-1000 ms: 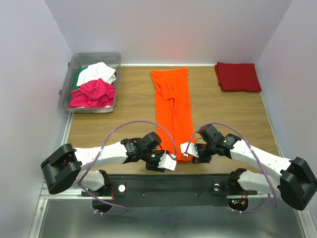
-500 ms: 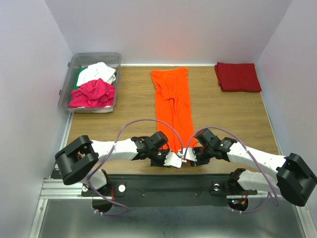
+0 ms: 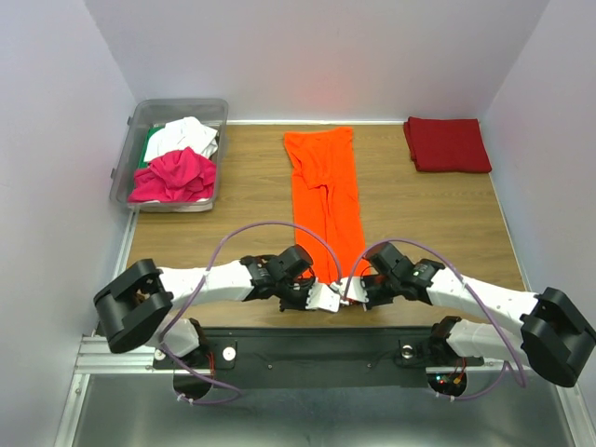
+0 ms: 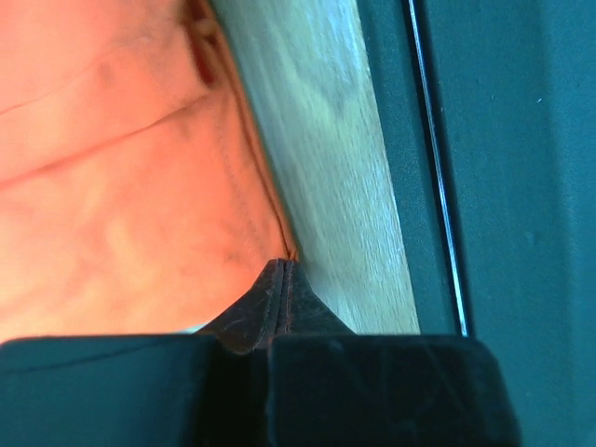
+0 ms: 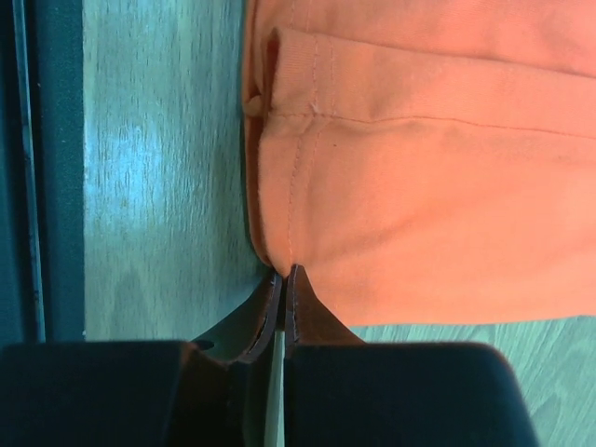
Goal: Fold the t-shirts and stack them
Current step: Fold the tshirt
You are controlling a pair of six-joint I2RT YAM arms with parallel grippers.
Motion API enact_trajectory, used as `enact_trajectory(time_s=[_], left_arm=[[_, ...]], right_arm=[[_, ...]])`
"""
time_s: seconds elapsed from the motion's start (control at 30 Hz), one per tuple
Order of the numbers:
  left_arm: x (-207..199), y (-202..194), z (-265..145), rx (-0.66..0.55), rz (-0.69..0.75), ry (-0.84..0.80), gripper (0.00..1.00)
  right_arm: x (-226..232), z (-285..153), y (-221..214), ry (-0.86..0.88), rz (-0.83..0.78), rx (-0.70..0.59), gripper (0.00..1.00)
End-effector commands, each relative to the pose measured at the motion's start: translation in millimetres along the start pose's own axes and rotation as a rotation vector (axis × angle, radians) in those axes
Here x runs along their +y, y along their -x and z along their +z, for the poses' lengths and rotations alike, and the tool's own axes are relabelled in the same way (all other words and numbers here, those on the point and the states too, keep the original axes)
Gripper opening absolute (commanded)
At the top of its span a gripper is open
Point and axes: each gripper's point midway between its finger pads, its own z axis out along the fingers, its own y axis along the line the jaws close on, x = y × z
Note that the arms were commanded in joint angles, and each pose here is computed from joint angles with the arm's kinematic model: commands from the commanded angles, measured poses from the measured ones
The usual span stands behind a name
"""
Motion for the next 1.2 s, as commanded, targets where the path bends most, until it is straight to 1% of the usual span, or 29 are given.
enact_trajectory(time_s=[0.0, 0.1, 0.27, 0.33, 0.37, 0.43, 0.47, 0.57, 0.6, 0.63, 0.7, 0.77, 0.8, 0.83, 0.87, 0.93, 1.0, 1.03, 1.07, 1.13, 1.17], left_arm=[[3.4, 27.9, -28.1, -0.092, -0.029, 0.045, 0.0], [-2.9, 35.1, -40.6, -0.12, -0.02, 0.032, 0.0], [-16.7, 40.4, -54.8, -0.155, 0.005, -0.001, 0.0], [-20.1, 45.5, -61.3, -0.163, 0.022, -0.018, 0.0], [-17.5, 54.4, -68.0, -0.185, 0.03, -0.011, 0.0], [-13.3, 56.7, -76.3, -0.196, 0.013, -0.008, 0.0], [-7.0, 62.4, -82.6, -0.214, 0.007, 0.001, 0.0], [18.0, 54.5, -95.9, -0.232, -0.071, 0.03, 0.0], [23.9, 52.3, -98.4, -0.234, -0.082, 0.035, 0.0], [29.4, 49.6, -100.6, -0.233, -0.09, 0.042, 0.0], [48.0, 45.1, -106.2, -0.237, -0.107, 0.072, 0.0], [61.2, 43.5, -107.5, -0.245, -0.116, 0.093, 0.0], [73.7, 42.6, -113.5, -0.251, -0.11, 0.124, 0.0], [80.7, 41.3, -115.0, -0.252, -0.113, 0.137, 0.0], [86.8, 37.7, -112.4, -0.247, -0.124, 0.132, 0.0], [108.0, 34.9, -121.4, -0.248, -0.127, 0.169, 0.0], [126.8, 31.5, -123.6, -0.243, -0.14, 0.188, 0.0], [134.1, 29.7, -124.9, -0.24, -0.138, 0.198, 0.0], [149.4, 24.9, -128.1, -0.235, -0.154, 0.221, 0.0], [164.0, 19.3, -129.7, -0.223, -0.163, 0.239, 0.0], [178.4, 14.2, -130.2, -0.214, -0.17, 0.251, 0.0]], right_arm=[[-19.2, -14.6, 23.8, -0.051, 0.005, -0.035, 0.01], [-19.4, -27.8, 33.9, -0.045, 0.002, -0.056, 0.01], [2.7, -44.7, 43.2, 0.022, 0.051, -0.07, 0.0], [6.0, -52.8, 54.6, 0.02, 0.073, -0.093, 0.01], [4.4, -55.4, 57.6, 0.013, 0.082, -0.099, 0.01], [-3.7, -60.6, 61.5, -0.014, 0.098, -0.092, 0.01], [-6.4, -61.7, 61.7, -0.026, 0.094, -0.087, 0.01], [-20.2, -61.8, 54.9, -0.084, 0.092, -0.041, 0.01], [-20.2, -61.2, 55.1, -0.081, 0.09, -0.039, 0.01], [-30.2, -63.3, 57.2, -0.115, 0.088, -0.044, 0.01], [-40.3, -63.3, 59.3, -0.128, 0.095, -0.047, 0.01], [-62.1, -69.8, 61.7, -0.168, 0.1, -0.055, 0.01], [-69.7, -65.3, 57.3, -0.16, 0.112, -0.039, 0.01], [-85.4, -70.0, 50.0, -0.184, 0.122, -0.043, 0.01], [-103.3, -77.4, 54.1, -0.212, 0.117, -0.056, 0.01], [-127.8, -75.9, 40.4, -0.213, 0.131, -0.038, 0.0], [-155.5, -85.3, 44.8, -0.248, 0.116, -0.05, 0.01], [-162.2, -75.7, 38.4, -0.222, 0.126, -0.036, 0.01], [-171.9, -76.9, 34.5, -0.228, 0.12, -0.036, 0.0], [-192.9, -78.2, 36.1, -0.241, 0.093, -0.039, 0.0], [-200.2, -70.0, 26.0, -0.225, 0.107, -0.023, 0.01]])
